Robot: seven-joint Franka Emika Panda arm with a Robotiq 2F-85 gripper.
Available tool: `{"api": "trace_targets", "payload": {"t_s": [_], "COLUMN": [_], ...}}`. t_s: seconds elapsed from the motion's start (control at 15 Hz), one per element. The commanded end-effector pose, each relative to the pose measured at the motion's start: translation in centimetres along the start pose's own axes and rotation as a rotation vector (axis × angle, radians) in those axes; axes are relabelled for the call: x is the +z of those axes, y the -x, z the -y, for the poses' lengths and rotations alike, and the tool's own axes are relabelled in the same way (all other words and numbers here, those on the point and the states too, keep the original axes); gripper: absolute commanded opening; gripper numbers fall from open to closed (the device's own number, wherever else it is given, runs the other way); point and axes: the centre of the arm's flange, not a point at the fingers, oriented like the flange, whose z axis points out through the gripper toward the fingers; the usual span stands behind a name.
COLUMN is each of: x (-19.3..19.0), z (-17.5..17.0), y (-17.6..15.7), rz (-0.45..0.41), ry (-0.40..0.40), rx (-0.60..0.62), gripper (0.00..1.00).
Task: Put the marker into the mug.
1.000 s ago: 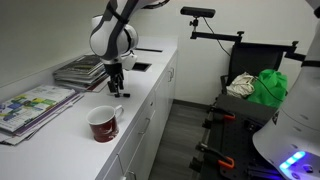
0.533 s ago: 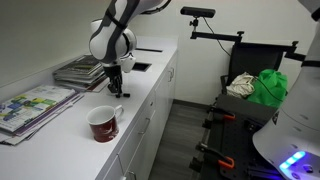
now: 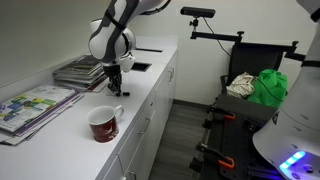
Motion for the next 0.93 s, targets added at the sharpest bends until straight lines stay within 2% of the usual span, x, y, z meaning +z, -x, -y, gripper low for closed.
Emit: {"api": "trace_targets", "payload": {"t_s": [0.0,0.27,0.53,0.67,0.87], "x": [-2.2,-6.2,-9.8,-10.5,-10.3], "z": [0.4,2.5,5.9,7.8,10.7], "y": [0.2,0.9,0.4,0.2,-0.3], "rz": [0.071,0.236,0.47,0.591,0.688], "ry": [-0.001,0.022,0.032,0.046,0.069], "rx": [-0.013,-0.162,-0.21,-0.225,-0.267], "gripper": [0.05,0.05,0.05,0.05,0.05]}}
